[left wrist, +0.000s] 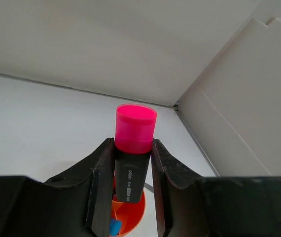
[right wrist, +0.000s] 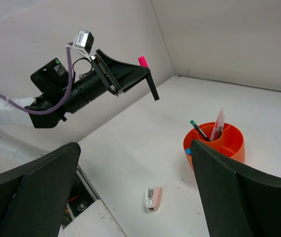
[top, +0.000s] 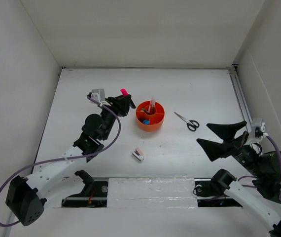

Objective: Sort the stationery into containers
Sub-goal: Pick up the pen from the center of the board, then place the pen in the storage box.

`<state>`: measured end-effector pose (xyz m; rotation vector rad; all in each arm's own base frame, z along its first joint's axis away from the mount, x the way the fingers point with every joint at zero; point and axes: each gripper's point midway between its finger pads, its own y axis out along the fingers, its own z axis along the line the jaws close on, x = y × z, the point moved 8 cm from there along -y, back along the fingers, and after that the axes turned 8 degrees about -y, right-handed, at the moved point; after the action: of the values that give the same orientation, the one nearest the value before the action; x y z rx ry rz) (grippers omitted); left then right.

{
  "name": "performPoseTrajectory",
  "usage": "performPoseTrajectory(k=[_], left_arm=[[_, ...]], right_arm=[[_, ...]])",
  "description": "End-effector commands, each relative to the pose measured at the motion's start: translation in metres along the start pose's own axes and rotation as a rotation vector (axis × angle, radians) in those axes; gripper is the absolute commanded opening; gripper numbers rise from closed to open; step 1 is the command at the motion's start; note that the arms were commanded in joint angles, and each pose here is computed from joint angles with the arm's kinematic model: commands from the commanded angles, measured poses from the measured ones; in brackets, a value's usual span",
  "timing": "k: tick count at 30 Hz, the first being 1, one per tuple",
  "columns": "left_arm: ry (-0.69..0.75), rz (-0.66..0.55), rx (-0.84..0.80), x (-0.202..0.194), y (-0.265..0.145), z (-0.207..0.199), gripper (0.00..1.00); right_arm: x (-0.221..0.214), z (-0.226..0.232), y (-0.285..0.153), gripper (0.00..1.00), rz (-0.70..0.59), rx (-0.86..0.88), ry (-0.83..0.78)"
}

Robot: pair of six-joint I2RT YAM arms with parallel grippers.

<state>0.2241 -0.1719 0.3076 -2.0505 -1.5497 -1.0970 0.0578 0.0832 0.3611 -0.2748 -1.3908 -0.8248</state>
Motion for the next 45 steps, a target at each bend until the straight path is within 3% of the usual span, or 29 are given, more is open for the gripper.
performPoseTrajectory(k=[1,7,25,45], left_arm=[[-0.046,-0.184,-0.2,0.026,0.003,-0.025,0.0],[-0.027,-0.201,-0.166,0.01,0.011,-0.011,0.0],[0.008,-0.087,-0.063,-0.047,0.025,0.028,0.0],[-0.044,-0.03,-0.087,-0.09,0.024,0.048,0.0]], right_arm=[[0.011,0.001,-0.002,0.99,-0.022,-0.013,-0.011],[0.009,-0.001,-0.002,0.99,-0.016,-0.024,-0.011],[0.006,-0.002,0.002,0.99,0.004,-0.029,-0.009],[0.005,-0.002,0.004,0.99,0.013,-0.031,-0.009]])
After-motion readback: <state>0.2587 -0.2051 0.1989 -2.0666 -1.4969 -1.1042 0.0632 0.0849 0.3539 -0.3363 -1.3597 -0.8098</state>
